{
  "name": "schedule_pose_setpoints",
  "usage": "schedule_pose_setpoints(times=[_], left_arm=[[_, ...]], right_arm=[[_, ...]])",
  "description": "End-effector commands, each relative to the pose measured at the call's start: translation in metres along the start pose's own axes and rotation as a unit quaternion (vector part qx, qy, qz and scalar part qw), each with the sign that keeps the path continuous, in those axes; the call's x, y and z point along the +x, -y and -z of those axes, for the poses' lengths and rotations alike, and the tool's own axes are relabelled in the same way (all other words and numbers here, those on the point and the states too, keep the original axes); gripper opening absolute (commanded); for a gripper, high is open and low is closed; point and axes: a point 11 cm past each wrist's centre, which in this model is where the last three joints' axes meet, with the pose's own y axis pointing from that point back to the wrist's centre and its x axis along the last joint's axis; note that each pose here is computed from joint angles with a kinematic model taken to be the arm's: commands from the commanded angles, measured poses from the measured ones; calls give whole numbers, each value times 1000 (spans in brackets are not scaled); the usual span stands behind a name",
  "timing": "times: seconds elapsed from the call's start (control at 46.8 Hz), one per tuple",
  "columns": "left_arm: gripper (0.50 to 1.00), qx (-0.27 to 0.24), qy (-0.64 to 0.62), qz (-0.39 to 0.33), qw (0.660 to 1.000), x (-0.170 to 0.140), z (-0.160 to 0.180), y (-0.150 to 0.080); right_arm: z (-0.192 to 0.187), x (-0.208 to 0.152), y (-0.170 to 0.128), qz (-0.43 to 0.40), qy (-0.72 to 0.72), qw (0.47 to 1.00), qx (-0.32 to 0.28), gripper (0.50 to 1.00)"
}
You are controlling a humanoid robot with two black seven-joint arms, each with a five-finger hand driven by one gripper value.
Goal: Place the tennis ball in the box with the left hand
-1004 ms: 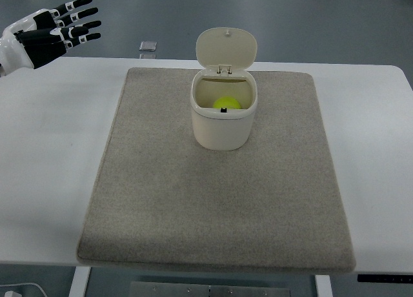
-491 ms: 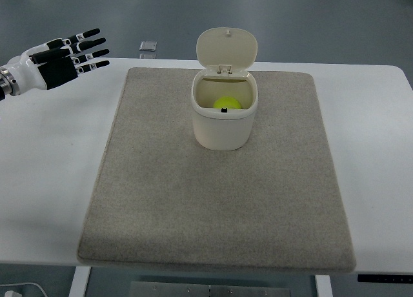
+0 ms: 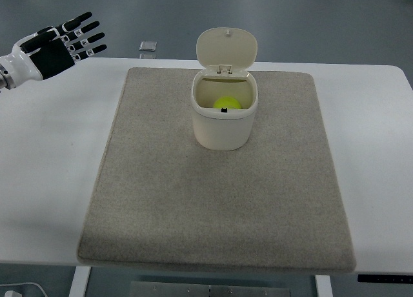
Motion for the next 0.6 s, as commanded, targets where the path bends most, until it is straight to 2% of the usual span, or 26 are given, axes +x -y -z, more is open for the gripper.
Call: schedule_pose_setpoints(times=[0.0, 0.577], left_arm=[[994, -2, 0, -2, 1000, 1, -2, -2], [994, -17, -3, -5, 1000, 4, -9, -9]], right_arm=[[0, 0, 0, 0, 0, 1000, 0, 940], [-4, -4, -1, 5, 7, 1000, -4, 938]])
